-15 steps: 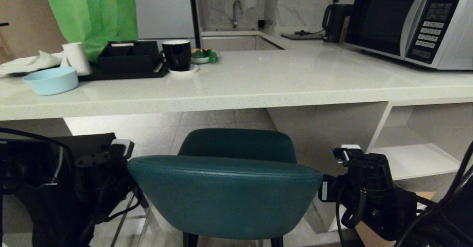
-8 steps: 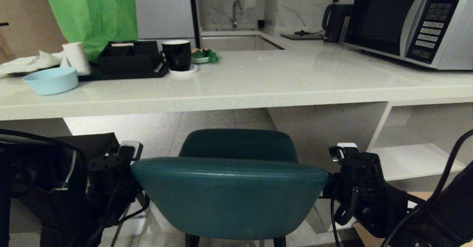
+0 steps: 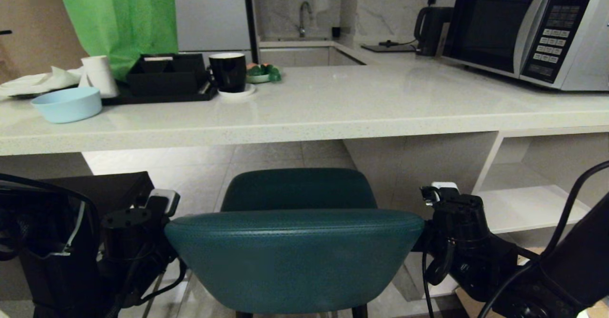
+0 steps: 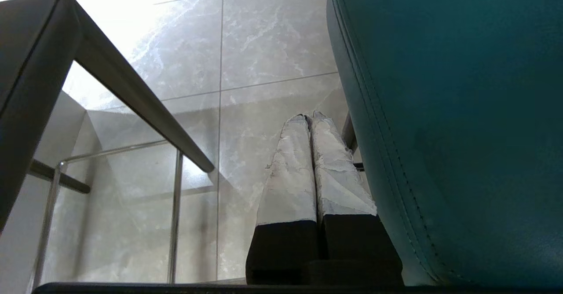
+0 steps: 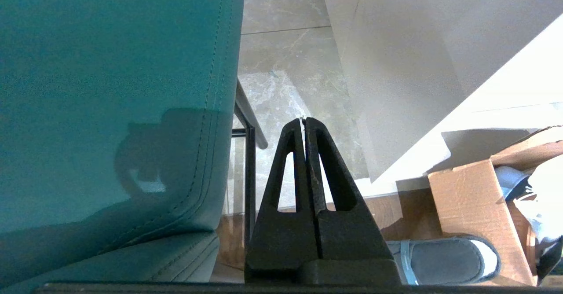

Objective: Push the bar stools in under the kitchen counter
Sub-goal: Pull the blue chair out from under the dining table

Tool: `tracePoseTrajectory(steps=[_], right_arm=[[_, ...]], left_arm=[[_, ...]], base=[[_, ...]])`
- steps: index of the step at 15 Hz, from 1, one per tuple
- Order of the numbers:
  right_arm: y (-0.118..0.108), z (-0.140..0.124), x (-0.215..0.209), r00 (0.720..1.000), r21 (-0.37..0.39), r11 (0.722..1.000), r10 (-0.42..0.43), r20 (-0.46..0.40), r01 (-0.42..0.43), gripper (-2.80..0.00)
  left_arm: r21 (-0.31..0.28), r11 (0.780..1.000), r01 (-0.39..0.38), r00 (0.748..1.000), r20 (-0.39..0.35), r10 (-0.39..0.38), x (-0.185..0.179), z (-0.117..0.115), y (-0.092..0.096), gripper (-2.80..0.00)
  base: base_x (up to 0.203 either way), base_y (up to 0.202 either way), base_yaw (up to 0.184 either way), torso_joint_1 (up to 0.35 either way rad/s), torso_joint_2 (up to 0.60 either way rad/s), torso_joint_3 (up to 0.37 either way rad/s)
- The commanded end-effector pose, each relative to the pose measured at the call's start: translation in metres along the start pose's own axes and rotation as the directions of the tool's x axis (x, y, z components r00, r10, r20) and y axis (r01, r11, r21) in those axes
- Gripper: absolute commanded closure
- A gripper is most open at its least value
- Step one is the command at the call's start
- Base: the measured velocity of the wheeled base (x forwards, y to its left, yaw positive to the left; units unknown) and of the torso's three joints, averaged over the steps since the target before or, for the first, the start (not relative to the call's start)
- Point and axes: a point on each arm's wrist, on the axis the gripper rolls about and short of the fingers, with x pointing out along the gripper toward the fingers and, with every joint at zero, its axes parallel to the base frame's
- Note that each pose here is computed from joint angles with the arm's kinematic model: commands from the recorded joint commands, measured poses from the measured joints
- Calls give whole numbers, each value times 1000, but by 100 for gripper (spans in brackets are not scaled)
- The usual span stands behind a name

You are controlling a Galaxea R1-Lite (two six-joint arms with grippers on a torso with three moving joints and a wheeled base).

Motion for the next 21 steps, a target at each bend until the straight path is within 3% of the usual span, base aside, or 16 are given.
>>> tracePoseTrajectory(steps=[1, 8, 21], right_arm=[[0, -3, 0, 1000, -4, 1000, 0, -8, 0, 0], [3, -2, -2, 1000, -7, 1000, 10, -2, -10, 0], [5, 1, -4, 1000, -5, 1000, 17, 8, -17, 0]], left_arm=[[-3, 1000, -3, 1000, 14, 3, -1, 2, 0, 0], [8, 1000, -10, 1000, 17, 9, -3, 3, -9, 0], [22, 1000, -8, 1000, 29, 7, -7, 4, -27, 0]], base=[[0, 0, 0, 0, 0, 0], [-9, 0, -1, 2, 1, 0], [-191, 0, -1, 3, 1, 2]])
